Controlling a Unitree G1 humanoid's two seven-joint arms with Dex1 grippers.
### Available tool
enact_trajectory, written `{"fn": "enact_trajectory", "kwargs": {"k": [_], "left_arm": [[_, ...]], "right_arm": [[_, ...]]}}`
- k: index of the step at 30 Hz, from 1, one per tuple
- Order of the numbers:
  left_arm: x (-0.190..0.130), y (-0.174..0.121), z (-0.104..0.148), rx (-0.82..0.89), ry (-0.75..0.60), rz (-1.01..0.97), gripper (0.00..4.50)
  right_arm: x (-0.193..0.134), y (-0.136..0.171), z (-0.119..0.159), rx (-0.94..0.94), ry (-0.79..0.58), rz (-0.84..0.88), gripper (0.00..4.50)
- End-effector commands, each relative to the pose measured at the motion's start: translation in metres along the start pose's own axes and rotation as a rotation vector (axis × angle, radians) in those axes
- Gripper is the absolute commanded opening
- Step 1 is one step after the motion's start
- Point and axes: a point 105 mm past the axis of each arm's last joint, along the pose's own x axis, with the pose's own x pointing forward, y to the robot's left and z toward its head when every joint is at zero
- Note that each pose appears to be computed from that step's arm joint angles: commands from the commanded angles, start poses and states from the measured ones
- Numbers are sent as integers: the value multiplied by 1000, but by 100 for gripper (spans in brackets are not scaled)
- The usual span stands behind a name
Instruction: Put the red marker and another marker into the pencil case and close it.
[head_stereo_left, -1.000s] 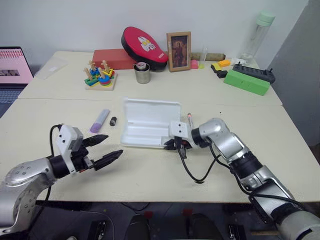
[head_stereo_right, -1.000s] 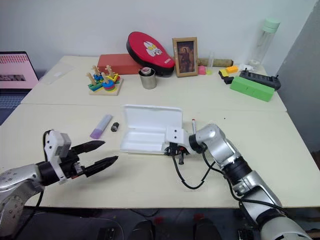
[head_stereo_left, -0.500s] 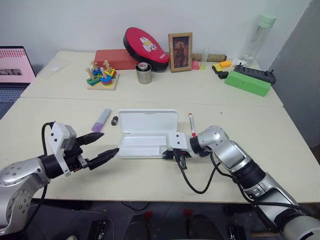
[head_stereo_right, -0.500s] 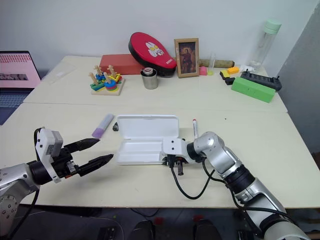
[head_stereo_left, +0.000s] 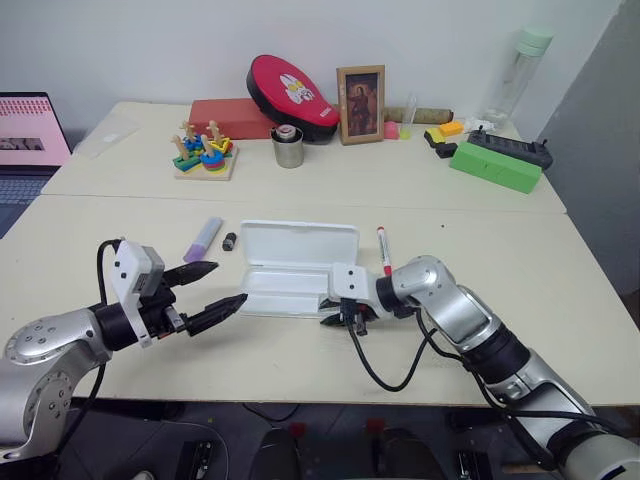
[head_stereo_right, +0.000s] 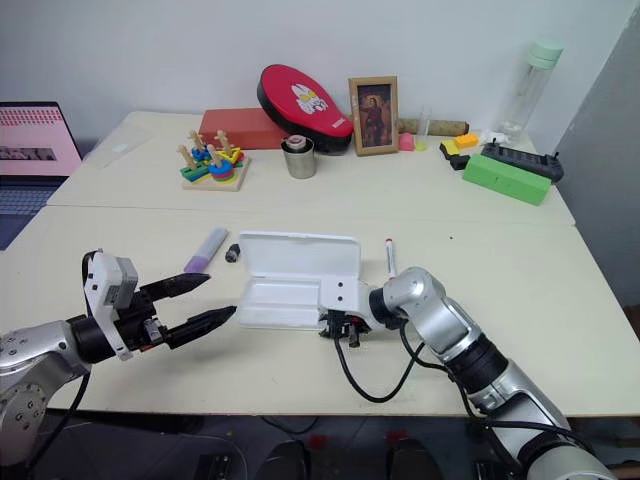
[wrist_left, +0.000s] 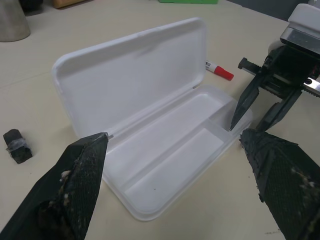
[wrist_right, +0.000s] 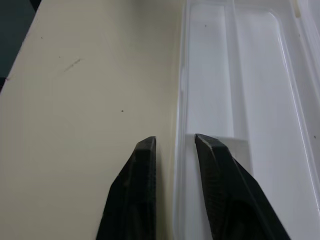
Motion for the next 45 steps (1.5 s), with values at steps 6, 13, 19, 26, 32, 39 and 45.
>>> {"fn": "enact_trajectory", "kwargs": {"k": [6, 13, 19, 26, 32, 39, 45], "left_arm": [[22, -20, 13, 62, -16, -137, 450], [47, -34, 25, 80, -67, -230, 450], [79, -54, 36, 74, -133, -306, 450], [91, -60, 37, 84, -148, -335, 450], [94, -60, 43, 95, -173, -344, 450], [91, -56, 40, 101, -174, -330, 450], [92, -57, 44, 106, -192, -332, 450]], "right_arm": [[-60, -25, 21, 227, -156, -250, 348], [-98, -58, -30, 426, -25, -700, 445], [-98, -71, -54, 630, -8, -955, 445], [-82, -68, -66, 693, 19, -976, 445], [-72, -61, -89, 709, 108, -959, 427], [-73, -63, -94, 699, 119, -966, 256], [-73, -65, -96, 737, 97, -967, 110]]}}
